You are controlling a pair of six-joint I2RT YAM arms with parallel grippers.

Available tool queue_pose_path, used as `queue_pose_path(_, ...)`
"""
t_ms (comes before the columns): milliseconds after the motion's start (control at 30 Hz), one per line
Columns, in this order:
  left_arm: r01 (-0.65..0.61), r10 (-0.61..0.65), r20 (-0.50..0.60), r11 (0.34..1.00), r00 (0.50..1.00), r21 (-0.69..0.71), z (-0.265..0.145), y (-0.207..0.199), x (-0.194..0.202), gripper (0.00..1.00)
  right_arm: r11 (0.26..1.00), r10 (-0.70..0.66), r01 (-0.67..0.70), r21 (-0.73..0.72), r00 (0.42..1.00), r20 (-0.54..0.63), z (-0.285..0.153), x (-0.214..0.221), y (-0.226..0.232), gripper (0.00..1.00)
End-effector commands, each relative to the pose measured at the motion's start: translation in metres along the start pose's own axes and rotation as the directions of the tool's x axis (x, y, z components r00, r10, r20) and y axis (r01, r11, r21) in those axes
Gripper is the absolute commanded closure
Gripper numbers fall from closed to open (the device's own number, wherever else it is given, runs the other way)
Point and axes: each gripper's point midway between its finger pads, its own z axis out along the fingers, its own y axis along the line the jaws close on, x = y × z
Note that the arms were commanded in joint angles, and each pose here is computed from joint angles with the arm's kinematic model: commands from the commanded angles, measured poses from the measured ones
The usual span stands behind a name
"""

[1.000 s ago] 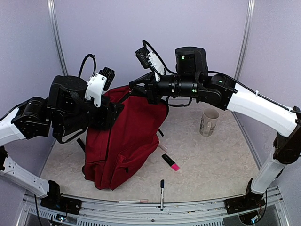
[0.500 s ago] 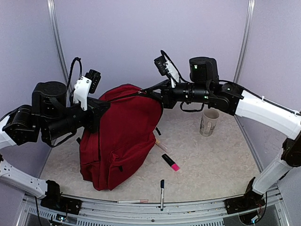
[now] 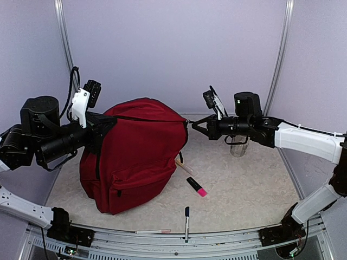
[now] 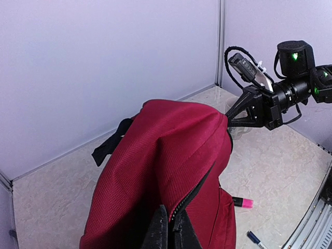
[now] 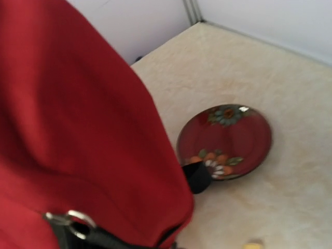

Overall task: Pack the student bag
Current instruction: Zip the largest pocket of the bag at the center of the board.

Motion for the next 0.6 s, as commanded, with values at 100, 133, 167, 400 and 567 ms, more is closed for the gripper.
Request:
queue_pose_path(100,0.146,-0.124,0.155,0.979,0.98,-0.139,-0.035,0.051,-0.034,1.0,0.983,0.178,-0.176,0.057,0.983,-0.049,0.02,0.044,-0.046,1.0)
queue_pose_path(133,0.151,-0.128,0.152,0.976,0.98,-0.157,-0.036,0.055,-0.031,1.0,0.982,0.186,-0.184,0.042,0.981,-0.052,0.023,0.047,-0.042,1.0)
queue_pose_path(167,0.157,-0.132,0.15,0.973,0.98,-0.171,-0.038,0.058,-0.029,1.0,0.982,0.189,-0.188,0.023,0.98,-0.062,0.026,0.05,-0.037,1.0)
queue_pose_path(400,0.035,-0.035,-0.007,0.998,0.999,0.046,-0.023,0.011,-0.001,0.68,0.991,0.1,-0.104,-0.08,0.994,-0.05,0.041,0.02,0.012,1.0)
queue_pose_path(567,0.044,-0.046,0.003,0.975,0.999,0.219,-0.029,-0.021,-0.026,0.24,0.99,0.032,-0.03,-0.138,0.999,0.015,0.044,-0.023,0.044,1.0)
